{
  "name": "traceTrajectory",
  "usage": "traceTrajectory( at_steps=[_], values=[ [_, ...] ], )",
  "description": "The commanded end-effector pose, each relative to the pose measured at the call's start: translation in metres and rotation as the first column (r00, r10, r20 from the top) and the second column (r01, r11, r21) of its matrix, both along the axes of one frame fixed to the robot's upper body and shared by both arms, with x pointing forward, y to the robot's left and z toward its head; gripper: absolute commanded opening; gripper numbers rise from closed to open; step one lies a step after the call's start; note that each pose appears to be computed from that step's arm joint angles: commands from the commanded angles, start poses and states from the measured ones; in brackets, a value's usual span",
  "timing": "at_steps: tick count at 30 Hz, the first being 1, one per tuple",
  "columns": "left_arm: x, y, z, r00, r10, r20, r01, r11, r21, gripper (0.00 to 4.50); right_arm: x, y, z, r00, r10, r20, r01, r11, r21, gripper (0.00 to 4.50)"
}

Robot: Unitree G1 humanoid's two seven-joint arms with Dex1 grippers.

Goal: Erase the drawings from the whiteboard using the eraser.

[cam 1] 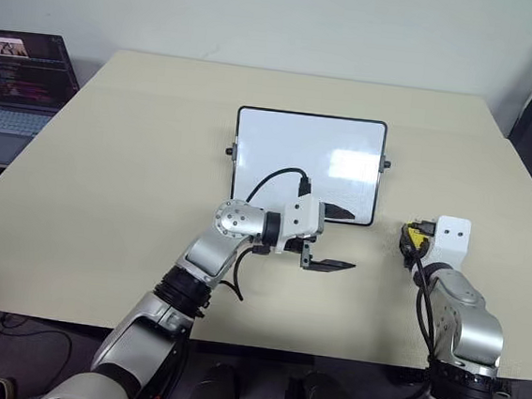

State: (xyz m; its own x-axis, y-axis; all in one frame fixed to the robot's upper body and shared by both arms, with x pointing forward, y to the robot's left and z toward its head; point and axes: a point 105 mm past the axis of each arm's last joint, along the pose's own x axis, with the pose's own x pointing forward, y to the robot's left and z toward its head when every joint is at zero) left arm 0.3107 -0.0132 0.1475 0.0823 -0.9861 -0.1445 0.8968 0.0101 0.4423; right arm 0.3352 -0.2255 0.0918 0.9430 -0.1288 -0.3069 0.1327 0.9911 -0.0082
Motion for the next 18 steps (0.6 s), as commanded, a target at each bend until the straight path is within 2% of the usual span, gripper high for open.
traceTrajectory(
  at_steps=[1,3,7,10,12,14,16,18],
  values=[
    [-0.004,-0.003,0.008,0.999,-0.010,0.036,0.011,1.000,-0.028,4.50,0.002,-0.003,0.016,0.998,-0.001,0.061,0.001,1.000,-0.003,3.85],
    [-0.002,0.001,0.007,1.000,0.015,0.027,-0.014,0.999,-0.039,4.50,0.001,-0.002,0.019,0.997,0.007,0.072,-0.007,1.000,-0.001,4.49],
    [0.008,0.018,0.011,0.992,0.127,0.009,-0.126,0.989,-0.078,4.50,-0.001,0.004,0.038,0.990,0.055,0.131,-0.051,0.998,-0.038,4.49],
    [0.018,0.049,0.019,0.954,0.295,-0.042,-0.298,0.944,-0.144,4.50,-0.011,0.020,0.070,0.958,0.143,0.249,-0.133,0.990,-0.054,4.49],
    [0.019,0.076,0.025,0.902,0.402,-0.157,-0.428,0.881,-0.204,4.50,-0.024,0.038,0.079,0.929,0.237,0.285,-0.215,0.971,-0.107,4.49],
    [0.015,0.094,0.028,0.841,0.483,-0.242,-0.534,0.811,-0.240,4.50,-0.035,0.052,0.074,0.915,0.297,0.274,-0.266,0.953,-0.147,4.49],
    [0.012,0.103,0.029,0.791,0.545,-0.278,-0.607,0.753,-0.254,4.50,-0.041,0.057,0.068,0.910,0.311,0.275,-0.275,0.948,-0.162,4.49],
    [0.012,0.122,0.025,0.698,0.657,-0.286,-0.716,0.645,-0.266,4.50,-0.043,0.061,0.066,0.893,0.315,0.320,-0.245,0.939,-0.240,4.49]
  ],
)
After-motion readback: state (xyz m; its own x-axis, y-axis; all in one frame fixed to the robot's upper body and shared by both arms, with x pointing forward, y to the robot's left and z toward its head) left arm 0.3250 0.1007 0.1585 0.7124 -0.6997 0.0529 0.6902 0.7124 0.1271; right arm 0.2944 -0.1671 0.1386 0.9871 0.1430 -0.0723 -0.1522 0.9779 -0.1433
